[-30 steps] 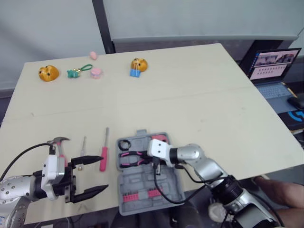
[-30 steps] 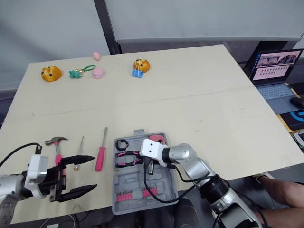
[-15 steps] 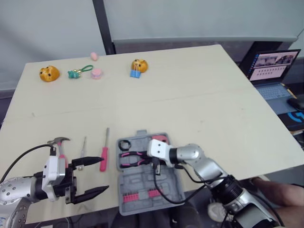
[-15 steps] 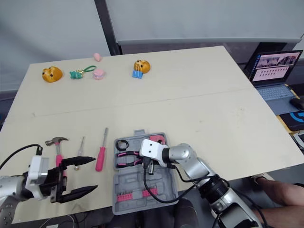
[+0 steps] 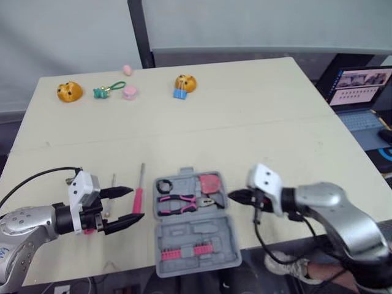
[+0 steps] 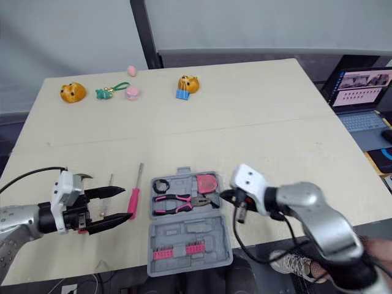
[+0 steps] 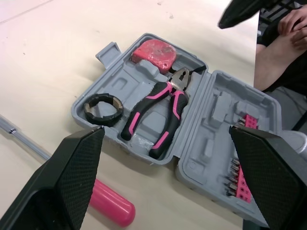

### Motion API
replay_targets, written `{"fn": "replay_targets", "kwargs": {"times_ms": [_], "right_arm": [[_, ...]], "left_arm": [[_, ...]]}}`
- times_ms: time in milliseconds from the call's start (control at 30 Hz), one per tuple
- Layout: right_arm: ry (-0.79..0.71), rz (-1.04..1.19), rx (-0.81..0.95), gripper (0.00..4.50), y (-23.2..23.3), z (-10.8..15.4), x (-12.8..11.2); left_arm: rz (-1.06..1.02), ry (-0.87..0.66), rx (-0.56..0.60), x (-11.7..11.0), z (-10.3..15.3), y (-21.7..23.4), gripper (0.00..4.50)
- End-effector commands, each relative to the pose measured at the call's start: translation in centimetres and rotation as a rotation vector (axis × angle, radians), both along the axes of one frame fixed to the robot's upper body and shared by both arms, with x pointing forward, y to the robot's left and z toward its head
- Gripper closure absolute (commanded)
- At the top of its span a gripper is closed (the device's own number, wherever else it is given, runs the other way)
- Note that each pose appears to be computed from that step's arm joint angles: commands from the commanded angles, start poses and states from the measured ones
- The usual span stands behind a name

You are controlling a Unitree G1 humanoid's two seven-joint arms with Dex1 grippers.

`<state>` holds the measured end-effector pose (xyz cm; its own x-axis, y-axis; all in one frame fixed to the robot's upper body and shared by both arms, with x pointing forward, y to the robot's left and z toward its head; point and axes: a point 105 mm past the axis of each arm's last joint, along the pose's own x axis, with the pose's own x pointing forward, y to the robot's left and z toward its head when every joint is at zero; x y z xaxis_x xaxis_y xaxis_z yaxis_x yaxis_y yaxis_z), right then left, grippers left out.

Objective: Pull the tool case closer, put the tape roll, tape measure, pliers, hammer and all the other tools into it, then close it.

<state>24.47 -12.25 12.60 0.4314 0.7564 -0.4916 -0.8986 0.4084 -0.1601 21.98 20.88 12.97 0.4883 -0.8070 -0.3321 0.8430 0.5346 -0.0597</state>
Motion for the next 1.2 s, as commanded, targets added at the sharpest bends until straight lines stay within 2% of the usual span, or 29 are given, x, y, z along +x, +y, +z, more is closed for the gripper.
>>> {"fn": "replay_targets", "kwargs": {"times_ms": [33,200,267,300,433,767,1033,1200], "right_arm": [[-0.060,-0.055,0.056,4.50,-1.2,1.5,-1.9],[-0.053,-0.164,0.116,4.50,-2.7,0.8,-3.6],[-0.036,-0.192,0.088,4.50,-3.4,-0.2,-4.2],[-0.017,-0.197,0.063,4.50,-3.8,-1.1,-4.6],[0.036,-0.233,0.004,4.50,-5.2,-3.7,-5.7],[0.078,-0.249,-0.099,4.50,-7.1,-7.7,-4.6],[0.070,-0.238,-0.148,4.50,-7.2,-8.3,-2.0],[0.055,-0.214,-0.151,4.50,-6.5,-7.6,-0.6]], "left_arm": [[-0.028,0.034,0.019,-0.9,-0.4,0.6,0.77],[-0.046,0.139,0.050,-2.3,-3.0,1.9,3.26],[-0.054,0.163,0.054,-2.5,-3.7,2.2,4.20],[-0.053,0.174,0.053,-2.6,-4.1,2.3,4.47],[-0.050,0.177,0.122,-2.2,-5.8,2.4,4.47],[-0.092,0.129,0.164,0.0,-7.2,-0.4,4.47],[-0.101,0.121,0.240,0.3,-7.9,-0.7,4.47],[-0.100,0.114,0.248,0.4,-7.9,-1.6,4.47]]}}
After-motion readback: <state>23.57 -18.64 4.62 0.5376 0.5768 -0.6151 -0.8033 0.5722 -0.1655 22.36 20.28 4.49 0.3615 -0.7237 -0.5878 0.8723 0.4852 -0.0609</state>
